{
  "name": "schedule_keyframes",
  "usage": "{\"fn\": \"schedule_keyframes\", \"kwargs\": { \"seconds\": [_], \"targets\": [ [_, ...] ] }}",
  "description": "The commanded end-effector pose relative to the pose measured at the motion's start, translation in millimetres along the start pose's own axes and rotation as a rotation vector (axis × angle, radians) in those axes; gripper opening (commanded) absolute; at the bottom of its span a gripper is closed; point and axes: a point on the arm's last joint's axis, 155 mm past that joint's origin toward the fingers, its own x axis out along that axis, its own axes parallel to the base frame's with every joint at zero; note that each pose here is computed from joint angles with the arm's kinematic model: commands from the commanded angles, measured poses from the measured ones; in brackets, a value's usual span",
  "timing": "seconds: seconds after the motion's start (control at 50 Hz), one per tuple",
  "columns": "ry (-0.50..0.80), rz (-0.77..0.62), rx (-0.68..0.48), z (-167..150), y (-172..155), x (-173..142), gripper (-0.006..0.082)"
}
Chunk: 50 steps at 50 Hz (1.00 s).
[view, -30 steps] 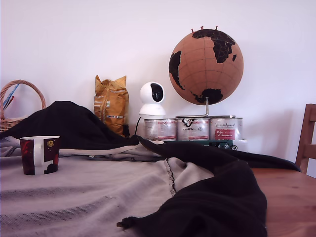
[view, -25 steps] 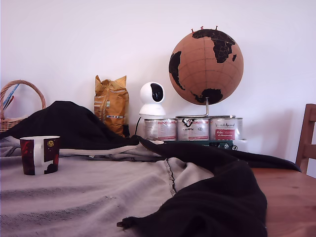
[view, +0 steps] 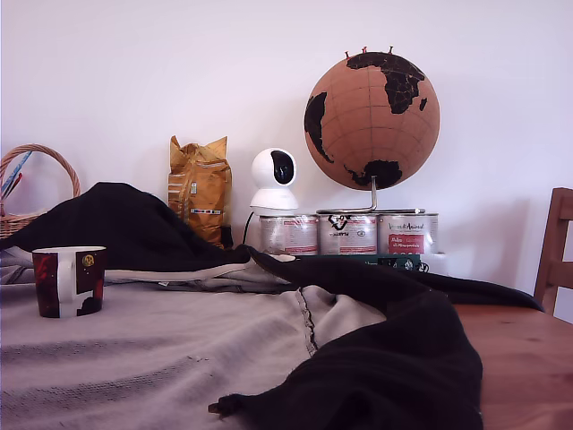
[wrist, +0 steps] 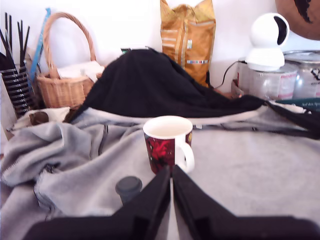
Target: Pick the grey coffee capsule and place it inside the red coffee cup
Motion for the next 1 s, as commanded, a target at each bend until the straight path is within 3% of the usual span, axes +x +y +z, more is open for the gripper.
{"fn": "schedule_keyframes", "kwargs": {
  "seconds": [0.0, 0.3, 0.38, 0.5, 0.56, 0.98],
  "targets": [
    [0.016, 0.006, -0.013, -11.7, 1.7, 3.1, -0.0023],
    [0.002, -0.015, -0.127, -5.8, -1.5, 10.7, 0.0007],
    [0.006, 0.0, -0.13, -6.4, 1.7, 13.7, 0.0134],
    [0.016, 0.021, -0.13, -8.8, 6.0, 19.5, 0.0447],
    [0.031, 0.023, -0.132, -12.5, 6.5, 22.7, 0.0526],
    [0.138, 0.108, -0.138, -50.6, 25.3, 50.6, 0.0545]
  ]
}}
